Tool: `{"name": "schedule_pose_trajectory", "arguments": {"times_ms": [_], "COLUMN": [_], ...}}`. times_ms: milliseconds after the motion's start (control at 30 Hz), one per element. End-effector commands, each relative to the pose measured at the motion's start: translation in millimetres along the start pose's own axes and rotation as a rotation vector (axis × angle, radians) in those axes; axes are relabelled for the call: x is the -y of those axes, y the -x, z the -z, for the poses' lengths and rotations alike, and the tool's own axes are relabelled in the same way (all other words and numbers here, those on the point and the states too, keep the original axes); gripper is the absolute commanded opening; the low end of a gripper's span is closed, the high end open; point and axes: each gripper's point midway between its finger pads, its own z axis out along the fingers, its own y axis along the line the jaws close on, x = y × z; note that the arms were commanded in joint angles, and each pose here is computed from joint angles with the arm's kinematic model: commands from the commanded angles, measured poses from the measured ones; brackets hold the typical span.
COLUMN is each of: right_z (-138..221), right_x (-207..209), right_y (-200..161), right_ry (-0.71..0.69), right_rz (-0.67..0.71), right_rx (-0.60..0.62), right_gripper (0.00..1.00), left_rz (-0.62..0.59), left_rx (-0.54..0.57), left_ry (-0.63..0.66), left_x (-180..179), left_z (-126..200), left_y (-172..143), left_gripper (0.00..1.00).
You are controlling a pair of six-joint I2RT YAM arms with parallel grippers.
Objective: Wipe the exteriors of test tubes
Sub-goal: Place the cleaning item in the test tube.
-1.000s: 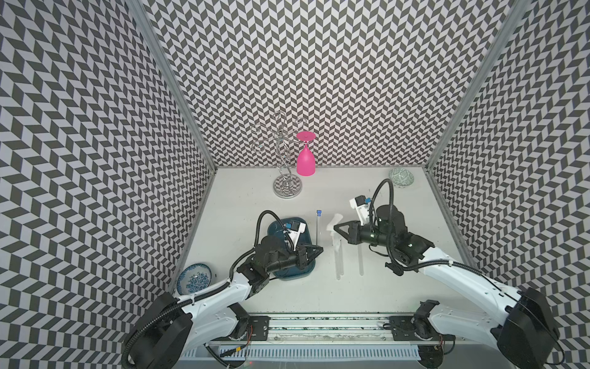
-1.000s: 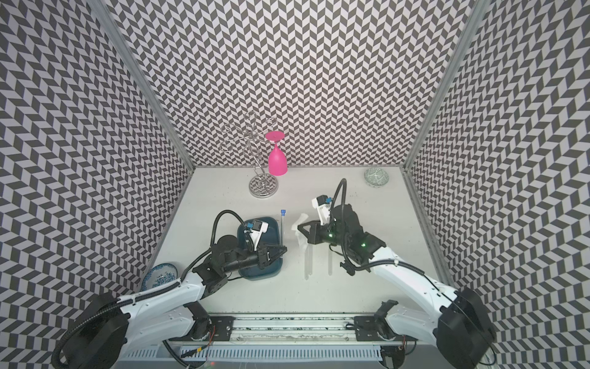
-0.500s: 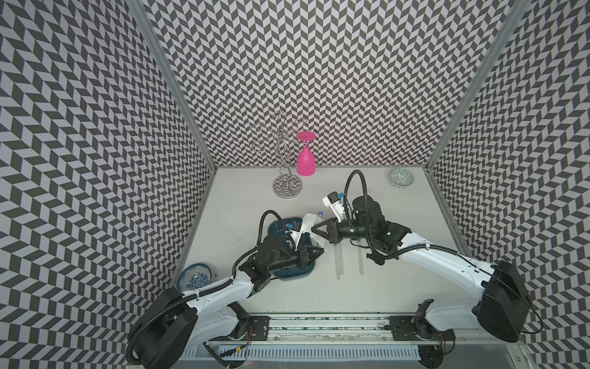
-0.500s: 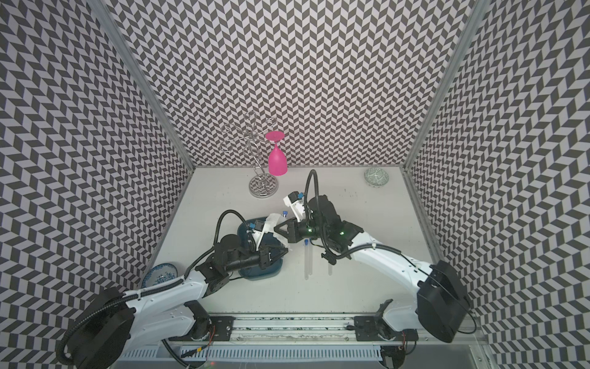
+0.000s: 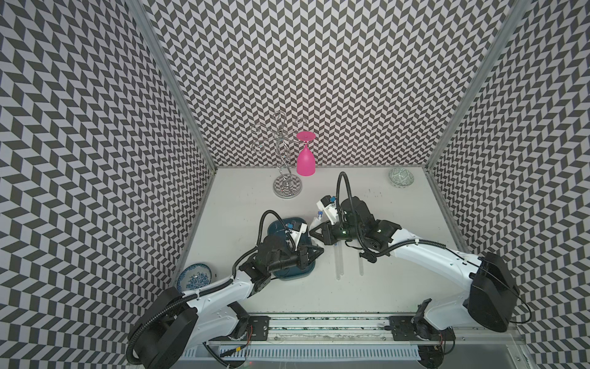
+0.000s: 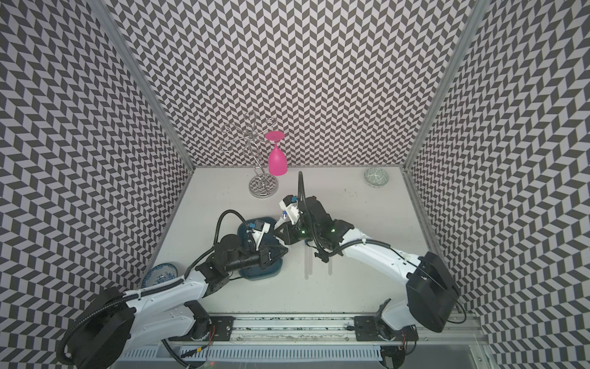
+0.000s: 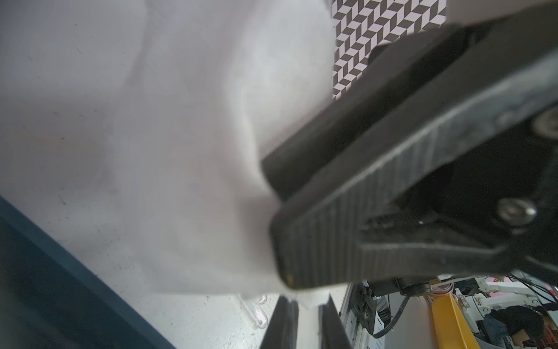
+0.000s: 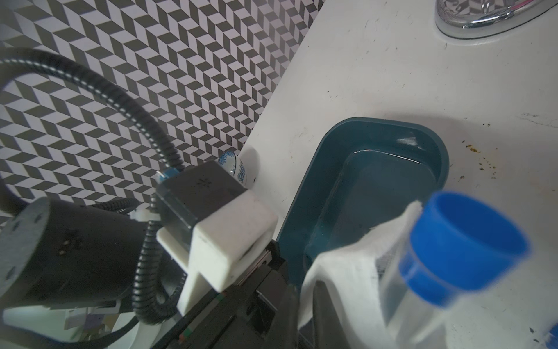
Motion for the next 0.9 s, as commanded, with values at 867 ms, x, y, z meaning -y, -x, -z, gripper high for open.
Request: {"name": "schedule_pose_trajectory", "arguments": {"times_ms": [867], "right_z": [40], "right_x": [-47], "right_y": [58], "right_ry": [0.001], "right_rz": [0.106], "right_rx": [0.152], "right_gripper": [0.50], "left_rz": [-0.037], "left_rx": [0.040], "left_ry": [-0.037], "left_x": [12], "left_z": [1], "left_y": [14], "left_gripper": [0.07]}}
